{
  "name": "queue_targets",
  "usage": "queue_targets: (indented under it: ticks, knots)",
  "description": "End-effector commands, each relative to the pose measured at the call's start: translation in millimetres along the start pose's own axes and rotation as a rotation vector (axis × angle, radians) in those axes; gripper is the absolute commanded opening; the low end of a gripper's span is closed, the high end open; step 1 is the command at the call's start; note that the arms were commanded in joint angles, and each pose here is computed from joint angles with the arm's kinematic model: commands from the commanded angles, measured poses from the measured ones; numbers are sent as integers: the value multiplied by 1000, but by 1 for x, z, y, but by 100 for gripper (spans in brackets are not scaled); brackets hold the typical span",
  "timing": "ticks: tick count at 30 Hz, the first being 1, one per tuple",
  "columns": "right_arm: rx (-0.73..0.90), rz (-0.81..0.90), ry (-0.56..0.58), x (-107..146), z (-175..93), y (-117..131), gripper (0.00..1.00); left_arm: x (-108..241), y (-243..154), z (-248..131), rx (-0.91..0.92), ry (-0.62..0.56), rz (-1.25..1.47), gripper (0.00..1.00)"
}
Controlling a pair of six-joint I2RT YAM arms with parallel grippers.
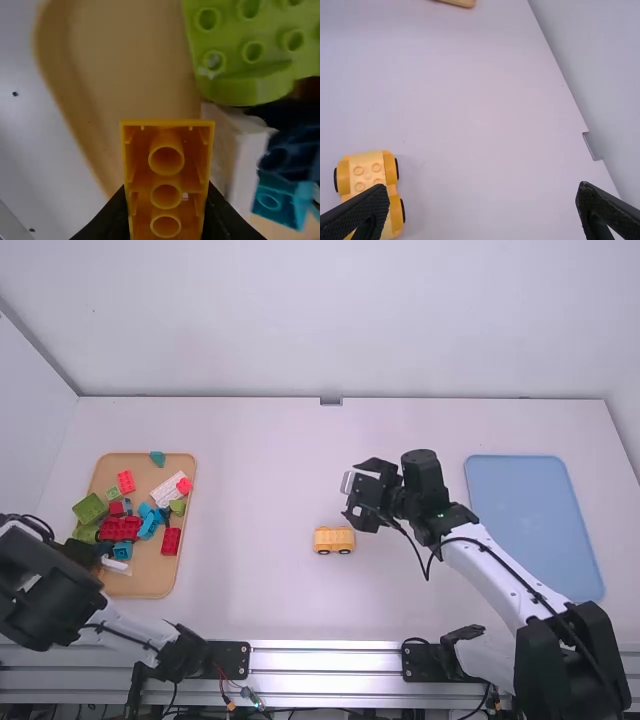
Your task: Assemble lego blocks to make yellow taxi
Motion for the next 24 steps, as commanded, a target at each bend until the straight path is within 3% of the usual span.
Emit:
queue_targets:
  ticks: [1, 5, 9, 13, 16, 21, 22, 24]
  knots:
    - [-13, -9, -17, -5, 0, 4, 99, -6, -13, -22, 81, -52, -10, 2]
    - [5, 39, -67, -19, 2, 2, 99, -1, -38, -43, 157, -110, 52, 2]
    - [43, 194, -155, -37, 1, -9, 99, 11, -78, -71, 248, -224, 226, 2]
    - [59, 307, -210, -44, 4, -18, 99, 43, -136, -111, 465, -376, 523, 2]
    - [55, 418, -254, -46, 14, -26, 98, 94, -188, -149, 767, -489, 875, 2]
    - [-132, 538, -388, -56, 25, -25, 99, 166, -227, -173, 1080, -589, 1264, 2]
    - [-239, 583, -440, -62, 24, -26, 99, 186, -236, -174, 1159, -608, 1359, 2]
    - [-325, 608, -471, -65, 22, -27, 99, 197, -242, -174, 1213, -609, 1404, 2]
Point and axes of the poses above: each hand's point on the last joint's axis, 136 mm out from that joint toward the fingers, its own z axis out along the fingers, its own y axis along the line the jaws close on, x = y × z, the point moved 4 cm from there along -z, back along the fingers, and after that the axes turned 12 degrees about z, right-handed, at the moved point
